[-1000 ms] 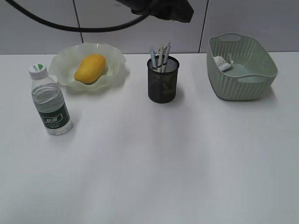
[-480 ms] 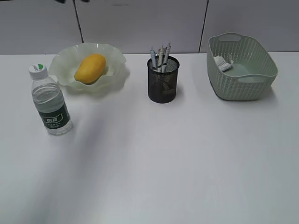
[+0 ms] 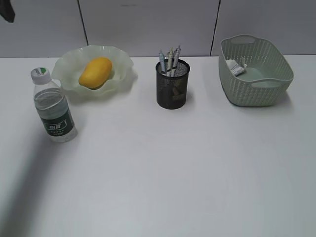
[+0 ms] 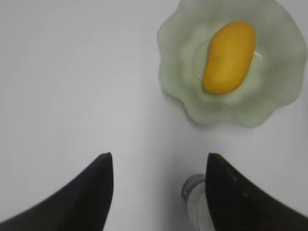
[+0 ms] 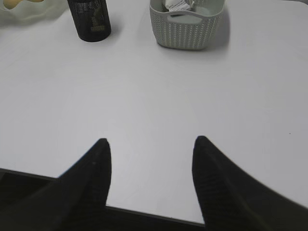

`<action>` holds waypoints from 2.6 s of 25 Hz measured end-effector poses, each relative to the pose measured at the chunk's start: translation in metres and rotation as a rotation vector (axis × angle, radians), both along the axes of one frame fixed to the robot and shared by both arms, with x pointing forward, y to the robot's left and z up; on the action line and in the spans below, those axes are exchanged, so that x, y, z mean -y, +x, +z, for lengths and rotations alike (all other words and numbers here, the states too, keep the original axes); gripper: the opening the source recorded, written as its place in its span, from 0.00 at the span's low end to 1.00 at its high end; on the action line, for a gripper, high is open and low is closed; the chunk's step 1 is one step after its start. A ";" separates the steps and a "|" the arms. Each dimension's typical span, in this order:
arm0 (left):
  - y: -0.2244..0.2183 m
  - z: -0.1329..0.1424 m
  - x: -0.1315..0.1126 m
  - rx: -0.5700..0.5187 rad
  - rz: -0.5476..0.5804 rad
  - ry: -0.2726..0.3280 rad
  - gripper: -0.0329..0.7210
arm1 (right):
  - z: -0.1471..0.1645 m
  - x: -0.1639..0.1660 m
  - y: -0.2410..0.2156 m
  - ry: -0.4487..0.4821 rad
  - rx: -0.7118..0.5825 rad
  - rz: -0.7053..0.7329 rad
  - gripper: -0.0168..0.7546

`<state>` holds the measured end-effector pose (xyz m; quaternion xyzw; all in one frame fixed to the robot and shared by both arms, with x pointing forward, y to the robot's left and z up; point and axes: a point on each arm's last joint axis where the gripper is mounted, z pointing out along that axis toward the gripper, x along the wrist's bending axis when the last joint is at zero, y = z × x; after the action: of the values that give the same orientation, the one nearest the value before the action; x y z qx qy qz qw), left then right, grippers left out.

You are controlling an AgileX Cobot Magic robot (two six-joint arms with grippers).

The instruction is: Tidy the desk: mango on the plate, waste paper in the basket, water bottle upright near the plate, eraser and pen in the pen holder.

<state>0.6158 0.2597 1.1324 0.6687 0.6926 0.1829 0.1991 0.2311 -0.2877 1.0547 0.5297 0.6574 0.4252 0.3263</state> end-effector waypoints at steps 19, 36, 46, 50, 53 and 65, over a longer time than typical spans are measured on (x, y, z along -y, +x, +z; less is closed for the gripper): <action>-0.045 -0.024 -0.014 -0.019 0.031 -0.035 0.85 | 0.000 0.000 0.000 0.000 0.000 0.000 0.59; -0.210 -0.026 -0.030 0.212 0.016 -0.027 0.82 | 0.000 0.000 0.000 0.000 0.000 0.000 0.59; -0.303 -0.032 -0.039 0.482 -0.012 -0.021 0.76 | 0.000 0.000 0.000 0.000 0.000 0.000 0.59; -0.329 -0.033 -0.038 0.584 -0.046 -0.047 0.76 | 0.000 0.000 0.000 0.000 0.000 0.000 0.59; -0.343 -0.037 -0.039 0.641 -0.073 -0.027 0.76 | 0.000 0.000 0.000 0.000 0.000 0.000 0.59; -0.375 -0.058 -0.041 0.778 -0.080 -0.039 0.76 | 0.000 0.000 0.000 0.000 0.000 0.000 0.59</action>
<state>0.2407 0.3004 1.0743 0.5722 0.5421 0.4017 0.4663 0.2311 -0.2877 1.0547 0.5297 0.6574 0.4252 0.3263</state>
